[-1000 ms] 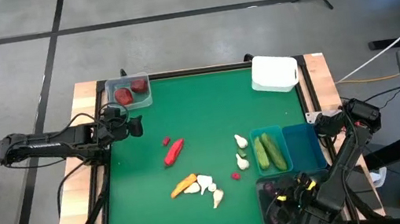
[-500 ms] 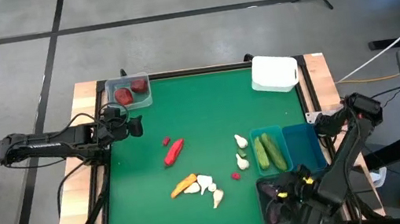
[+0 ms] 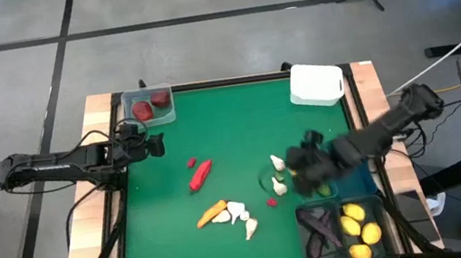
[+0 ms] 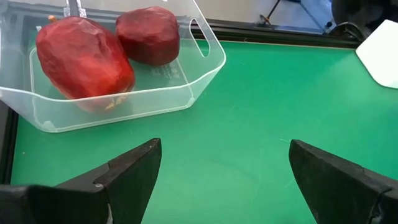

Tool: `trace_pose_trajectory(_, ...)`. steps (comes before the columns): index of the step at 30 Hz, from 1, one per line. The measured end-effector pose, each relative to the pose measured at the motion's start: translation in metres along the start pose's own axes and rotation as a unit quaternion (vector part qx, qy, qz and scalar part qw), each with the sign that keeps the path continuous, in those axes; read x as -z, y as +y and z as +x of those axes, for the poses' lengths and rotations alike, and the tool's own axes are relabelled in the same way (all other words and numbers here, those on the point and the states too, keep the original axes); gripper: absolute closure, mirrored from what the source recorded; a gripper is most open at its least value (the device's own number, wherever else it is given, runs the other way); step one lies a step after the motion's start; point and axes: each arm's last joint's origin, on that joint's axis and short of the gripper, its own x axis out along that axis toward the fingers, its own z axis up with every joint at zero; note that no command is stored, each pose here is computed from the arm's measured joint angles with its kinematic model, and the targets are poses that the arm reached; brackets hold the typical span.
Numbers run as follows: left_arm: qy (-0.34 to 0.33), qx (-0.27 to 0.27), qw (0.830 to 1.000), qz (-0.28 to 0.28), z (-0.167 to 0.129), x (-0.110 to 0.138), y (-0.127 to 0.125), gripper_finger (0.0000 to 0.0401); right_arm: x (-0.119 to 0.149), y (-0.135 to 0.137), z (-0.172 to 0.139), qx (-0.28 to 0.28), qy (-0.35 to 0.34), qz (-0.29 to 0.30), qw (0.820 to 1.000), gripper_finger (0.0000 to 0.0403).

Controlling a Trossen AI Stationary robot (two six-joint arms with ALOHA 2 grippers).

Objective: Sort produce into baskets
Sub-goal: Put the garlic into the white bin

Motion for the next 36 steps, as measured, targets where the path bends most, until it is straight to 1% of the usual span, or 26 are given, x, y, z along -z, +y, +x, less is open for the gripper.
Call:
trace_pose_trajectory(3,0.000,0.000,1.000,-0.004,0.000,0.000,0.000,0.0056,-0.021,-0.027,0.015,0.028,0.007,-0.005,1.000,0.0171)
trace_pose_trajectory(5,0.000,0.000,1.000,-0.005,0.000,0.000,0.000,0.0056,-0.033,-0.043,0.024,0.037,0.006,0.014,0.999,0.0171)
trace_pose_trajectory(8,0.000,0.000,1.000,-0.005,0.000,0.000,0.000,0.0056,-0.049,-0.061,0.034,0.020,-0.001,0.044,0.999,0.0171)
trace_pose_trajectory(11,0.000,0.000,1.000,-0.005,0.000,0.000,0.000,0.0056,-0.057,-0.071,0.050,-0.009,-0.020,0.046,0.999,0.0171)
trace_pose_trajectory(13,0.000,0.000,1.000,-0.006,0.000,0.000,0.000,0.0056,-0.055,-0.075,0.062,-0.030,-0.014,0.038,0.999,0.0171)
trace_pose_trajectory(16,0.001,0.000,1.000,-0.006,0.000,0.000,0.000,0.0056,-0.042,-0.079,0.083,-0.067,0.027,0.034,0.997,0.0171)
trace_pose_trajectory(19,0.003,0.001,1.000,-0.007,0.000,0.000,0.000,0.0056,-0.026,-0.080,0.099,-0.075,0.056,0.027,0.995,0.0171)
trace_pose_trajectory(22,0.003,0.001,1.000,-0.007,0.000,0.000,0.000,0.0056,-0.020,-0.079,0.110,-0.087,0.054,0.027,0.994,0.0171)
trace_pose_trajectory(27,0.003,0.001,1.000,-0.006,0.000,0.000,0.000,0.0056,-0.017,-0.073,0.122,-0.150,0.024,0.038,0.988,0.0171)
trace_pose_trajectory(30,0.003,0.001,1.000,-0.005,0.000,0.000,0.000,0.0056,-0.018,-0.072,0.130,-0.169,0.027,0.052,0.984,0.0169)
trace_pose_trajectory(33,0.003,0.001,1.000,-0.005,0.000,0.000,0.000,0.0056,-0.018,-0.073,0.138,-0.181,0.040,0.056,0.981,0.0157)
trace_pose_trajectory(36,0.003,0.001,1.000,-0.005,0.000,0.000,0.000,0.0056,-0.017,-0.071,0.146,-0.190,0.054,0.052,0.979,0.0135)
